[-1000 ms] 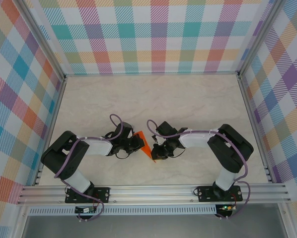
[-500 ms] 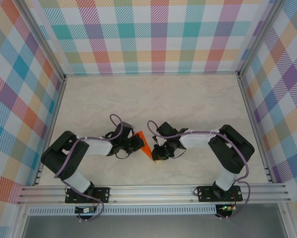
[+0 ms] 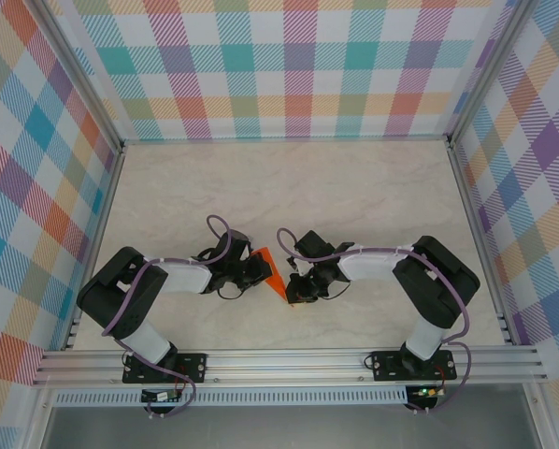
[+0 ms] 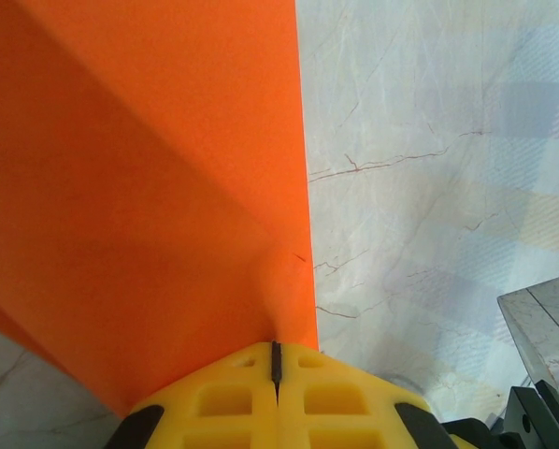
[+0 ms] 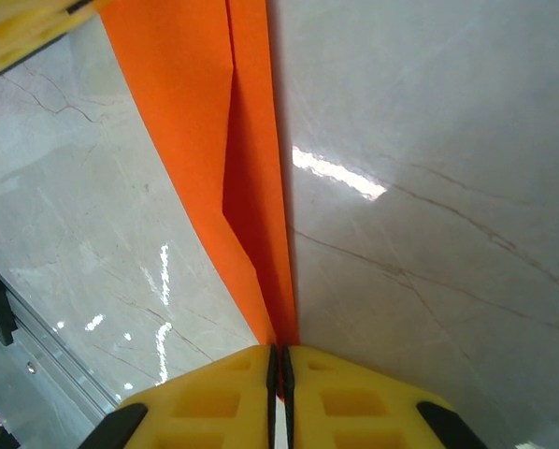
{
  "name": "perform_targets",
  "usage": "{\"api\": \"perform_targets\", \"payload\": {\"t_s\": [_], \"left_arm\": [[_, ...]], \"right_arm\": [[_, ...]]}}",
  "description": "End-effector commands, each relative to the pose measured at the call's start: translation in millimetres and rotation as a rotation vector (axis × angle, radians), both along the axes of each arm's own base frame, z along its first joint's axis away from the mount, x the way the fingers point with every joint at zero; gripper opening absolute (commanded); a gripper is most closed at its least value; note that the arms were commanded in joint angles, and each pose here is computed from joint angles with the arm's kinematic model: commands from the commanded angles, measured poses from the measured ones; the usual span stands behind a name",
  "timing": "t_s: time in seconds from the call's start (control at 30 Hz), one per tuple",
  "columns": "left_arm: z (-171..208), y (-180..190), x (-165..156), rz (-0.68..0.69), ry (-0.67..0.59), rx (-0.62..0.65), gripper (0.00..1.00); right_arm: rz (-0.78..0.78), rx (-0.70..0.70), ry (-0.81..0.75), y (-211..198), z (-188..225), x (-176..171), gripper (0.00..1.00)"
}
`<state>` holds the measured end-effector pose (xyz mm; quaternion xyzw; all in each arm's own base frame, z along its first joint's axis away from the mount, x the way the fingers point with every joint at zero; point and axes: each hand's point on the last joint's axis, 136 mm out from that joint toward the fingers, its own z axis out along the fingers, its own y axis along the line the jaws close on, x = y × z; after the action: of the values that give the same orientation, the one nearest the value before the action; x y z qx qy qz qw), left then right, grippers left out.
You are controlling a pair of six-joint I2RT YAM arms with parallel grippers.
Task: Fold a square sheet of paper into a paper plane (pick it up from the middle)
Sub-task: Fold the wing for the fifth time at the center of the table.
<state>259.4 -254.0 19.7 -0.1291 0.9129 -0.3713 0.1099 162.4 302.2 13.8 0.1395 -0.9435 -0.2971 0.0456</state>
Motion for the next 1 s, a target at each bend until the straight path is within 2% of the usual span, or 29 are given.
{"api": "perform_targets", "payload": {"t_s": [0.0,0.1,0.27,0.6,0.7,0.97], "left_arm": [[-0.5,7.6,5.0,0.018,0.000,0.030,0.00],[0.0,7.7,5.1,0.017,-0.001,0.030,0.00],[-0.8,8.4,4.6,0.017,0.001,0.032,0.00],[-1.2,9.0,4.0,0.016,0.001,0.035,0.00],[-0.6,8.8,4.0,0.016,0.001,0.033,0.00],[-0.8,11.1,2.6,0.019,0.002,0.039,0.00]], "right_arm": [[0.026,-0.103,0.058,-22.6,-15.0,-22.3,0.10],[0.020,-0.122,0.053,-26.2,-17.3,-22.1,0.09],[0.027,-0.111,0.047,-25.5,-12.7,-22.5,0.13],[0.036,-0.120,0.058,-27.9,-16.0,-25.5,0.05],[0.035,-0.138,0.071,-30.6,-20.8,-27.8,0.10],[0.032,-0.136,0.053,-34.2,-14.4,-28.5,0.12]]}}
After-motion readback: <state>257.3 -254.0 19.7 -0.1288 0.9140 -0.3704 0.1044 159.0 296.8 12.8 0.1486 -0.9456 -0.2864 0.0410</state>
